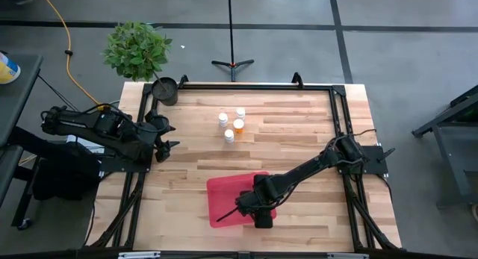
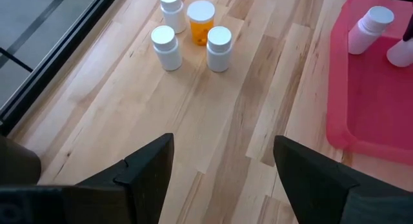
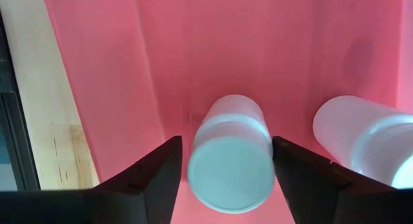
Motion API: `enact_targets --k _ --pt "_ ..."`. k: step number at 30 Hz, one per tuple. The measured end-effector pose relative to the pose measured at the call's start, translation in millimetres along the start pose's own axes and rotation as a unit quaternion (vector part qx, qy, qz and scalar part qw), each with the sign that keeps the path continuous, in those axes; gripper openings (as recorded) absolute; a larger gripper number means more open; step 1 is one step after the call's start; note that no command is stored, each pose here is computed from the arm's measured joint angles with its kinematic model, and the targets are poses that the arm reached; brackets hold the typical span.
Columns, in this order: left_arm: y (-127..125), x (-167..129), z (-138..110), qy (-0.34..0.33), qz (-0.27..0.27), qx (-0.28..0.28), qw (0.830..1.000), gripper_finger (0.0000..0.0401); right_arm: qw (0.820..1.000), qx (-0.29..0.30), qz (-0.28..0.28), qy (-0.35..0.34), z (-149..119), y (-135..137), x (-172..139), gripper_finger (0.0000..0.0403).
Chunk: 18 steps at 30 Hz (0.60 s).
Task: Pick and place pill bottles into a basket
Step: Put the white pill bottle into the red bin
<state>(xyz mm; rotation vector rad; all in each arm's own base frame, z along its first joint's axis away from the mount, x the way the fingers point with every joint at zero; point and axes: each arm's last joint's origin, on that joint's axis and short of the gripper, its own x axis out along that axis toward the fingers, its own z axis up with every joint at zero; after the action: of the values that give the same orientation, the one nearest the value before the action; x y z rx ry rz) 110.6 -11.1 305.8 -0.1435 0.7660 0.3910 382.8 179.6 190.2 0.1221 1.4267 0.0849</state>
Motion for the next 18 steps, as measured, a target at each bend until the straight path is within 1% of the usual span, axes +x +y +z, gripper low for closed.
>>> enact_targets --k 6,18 --pt "0.0 0.0 0.0 0.000 0.000 0.000 1.000 0.0298 1.000 -0.006 0.000 0.000 0.7 -1.2 -0.2 0.0228" --pt "0.0 0.0 0.0 0.000 0.000 0.000 1.000 0.0298 1.000 -0.014 0.003 0.000 2.0 -3.8 -0.4 0.0257"
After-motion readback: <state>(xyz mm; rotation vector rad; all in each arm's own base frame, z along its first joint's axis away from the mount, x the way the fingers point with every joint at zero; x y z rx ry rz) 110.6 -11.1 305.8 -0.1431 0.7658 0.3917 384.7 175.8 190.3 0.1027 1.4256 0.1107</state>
